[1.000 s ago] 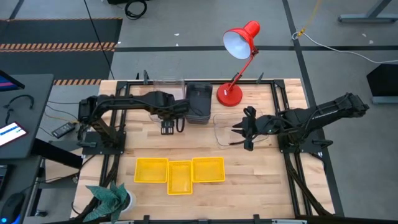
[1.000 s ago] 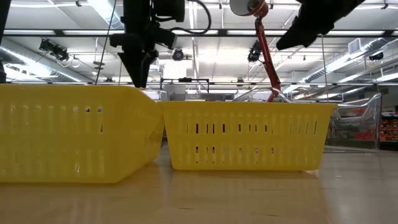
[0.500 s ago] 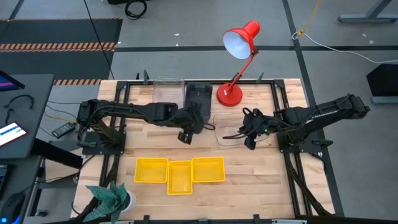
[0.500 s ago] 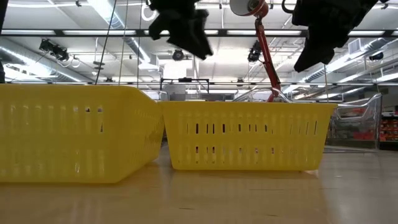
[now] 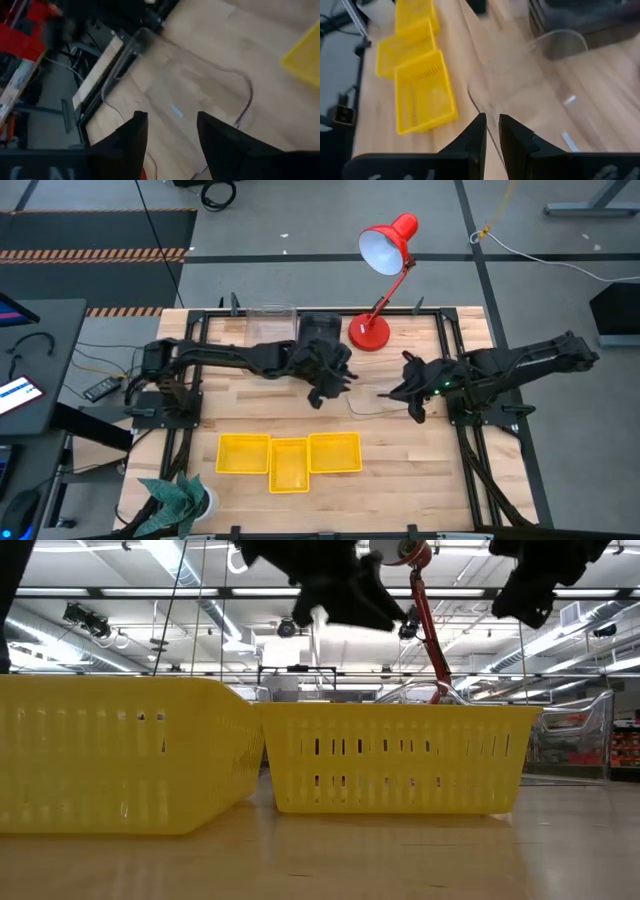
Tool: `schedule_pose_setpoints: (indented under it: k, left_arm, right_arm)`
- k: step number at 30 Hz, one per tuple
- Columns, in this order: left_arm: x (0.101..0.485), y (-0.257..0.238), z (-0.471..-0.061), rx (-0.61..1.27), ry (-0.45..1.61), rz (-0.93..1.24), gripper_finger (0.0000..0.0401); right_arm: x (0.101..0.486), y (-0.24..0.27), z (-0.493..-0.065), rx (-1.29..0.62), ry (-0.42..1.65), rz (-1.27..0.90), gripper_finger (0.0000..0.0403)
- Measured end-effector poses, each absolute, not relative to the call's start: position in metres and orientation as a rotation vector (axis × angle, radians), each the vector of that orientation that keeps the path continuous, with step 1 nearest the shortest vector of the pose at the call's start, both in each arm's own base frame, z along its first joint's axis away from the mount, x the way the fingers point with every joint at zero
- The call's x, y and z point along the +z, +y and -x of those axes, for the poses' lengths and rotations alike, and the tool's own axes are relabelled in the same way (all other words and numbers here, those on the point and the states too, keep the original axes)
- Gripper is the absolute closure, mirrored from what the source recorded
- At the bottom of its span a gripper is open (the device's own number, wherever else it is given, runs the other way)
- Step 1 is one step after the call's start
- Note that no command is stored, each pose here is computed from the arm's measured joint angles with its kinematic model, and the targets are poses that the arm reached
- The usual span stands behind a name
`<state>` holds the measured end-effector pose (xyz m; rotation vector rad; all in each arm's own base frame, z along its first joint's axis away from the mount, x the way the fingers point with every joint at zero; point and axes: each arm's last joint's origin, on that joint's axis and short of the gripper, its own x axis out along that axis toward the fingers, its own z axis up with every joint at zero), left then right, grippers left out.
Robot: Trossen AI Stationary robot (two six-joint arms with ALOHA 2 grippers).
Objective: Stack baskets by color
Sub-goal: Stack the bottom transparent bin on the transparent bins
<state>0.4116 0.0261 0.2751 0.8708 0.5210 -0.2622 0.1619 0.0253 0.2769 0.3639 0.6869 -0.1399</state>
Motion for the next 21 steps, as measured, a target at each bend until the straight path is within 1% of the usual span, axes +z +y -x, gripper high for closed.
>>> schedule_pose_setpoints:
  k: [5, 9, 15, 18, 21]
  left_arm:
    - [0.243, 0.032, -0.425, -0.273, 0.598, -0.936, 0.0229]
    - [0.225, 0.031, -0.425, -0.313, 0.689, -0.929, 0.0229]
    - [0.228, 0.032, -0.422, -0.363, 0.761, -0.919, 0.0229]
    - [0.235, 0.035, -0.434, -0.356, 0.757, -0.917, 0.023]
    - [0.235, 0.035, -0.443, -0.409, 0.839, -0.898, 0.0238]
  right_arm:
    - [0.286, 0.023, -0.152, -0.186, 0.599, -0.357, 0.0347]
    - [0.289, 0.023, -0.148, -0.197, 0.577, -0.354, 0.0347]
    - [0.288, 0.022, -0.149, -0.213, 0.573, -0.348, 0.0347]
    - [0.289, 0.022, -0.148, -0.228, 0.566, -0.335, 0.0347]
    - [0.289, 0.022, -0.149, -0.231, 0.56, -0.334, 0.0347]
